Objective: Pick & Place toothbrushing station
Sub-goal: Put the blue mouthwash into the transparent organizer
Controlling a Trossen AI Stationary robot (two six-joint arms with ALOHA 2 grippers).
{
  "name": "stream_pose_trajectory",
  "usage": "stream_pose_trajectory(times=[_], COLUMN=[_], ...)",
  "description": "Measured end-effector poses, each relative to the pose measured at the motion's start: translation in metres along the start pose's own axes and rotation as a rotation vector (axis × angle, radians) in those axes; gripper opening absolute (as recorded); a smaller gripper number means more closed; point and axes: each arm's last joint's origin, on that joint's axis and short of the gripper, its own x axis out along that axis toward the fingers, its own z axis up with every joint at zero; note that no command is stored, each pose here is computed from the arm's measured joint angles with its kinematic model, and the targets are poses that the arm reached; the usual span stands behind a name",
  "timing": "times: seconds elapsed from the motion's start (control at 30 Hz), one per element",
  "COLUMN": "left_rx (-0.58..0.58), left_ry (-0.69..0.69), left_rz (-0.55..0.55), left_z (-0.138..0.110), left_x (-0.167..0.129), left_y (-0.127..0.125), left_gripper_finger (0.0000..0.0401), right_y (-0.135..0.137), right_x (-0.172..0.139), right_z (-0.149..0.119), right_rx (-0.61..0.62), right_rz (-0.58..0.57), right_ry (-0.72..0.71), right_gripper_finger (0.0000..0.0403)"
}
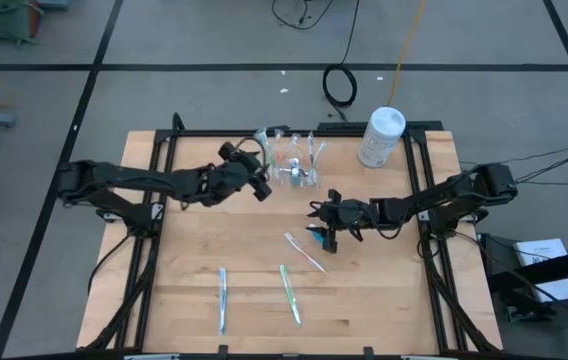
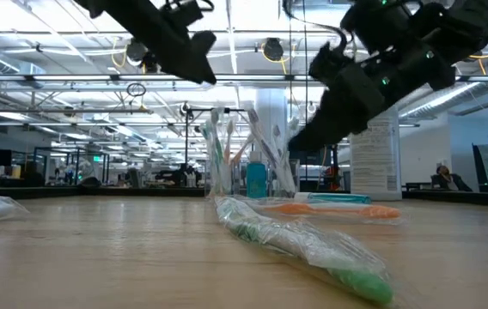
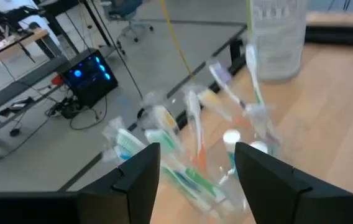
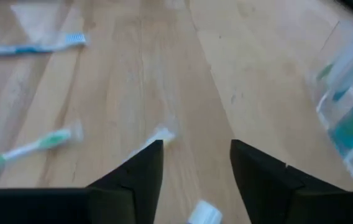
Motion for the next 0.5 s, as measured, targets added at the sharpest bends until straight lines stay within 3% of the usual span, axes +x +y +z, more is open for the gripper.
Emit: stream_pose_trajectory(times=[0.2,0.4,0.5], left_rx=[-0.008,0.032,0.046], left_ry=[0.016,0.119,0.168], left_rz=[-0.023,-0.144,-0.212], left_z=[0.004,-0.006,-0.011], left_x=[-0.015,-0.020,-0.019], left_y=[0.012,0.012,0.010], left_gripper_finger=[0.0214,0.0214,0.0214], right_y=[0.002,0.020,0.023], right_x=[0.004,0.000,-0.001], right_z=[-0.011,-0.016,-0.018], right_rx=[0.013,0.031,0.018], right_rz=[-0.005,0.069,0.046], right_ry=[0.080,0.109,0.115], right_gripper_finger=[0.0208,0.0206,0.0201])
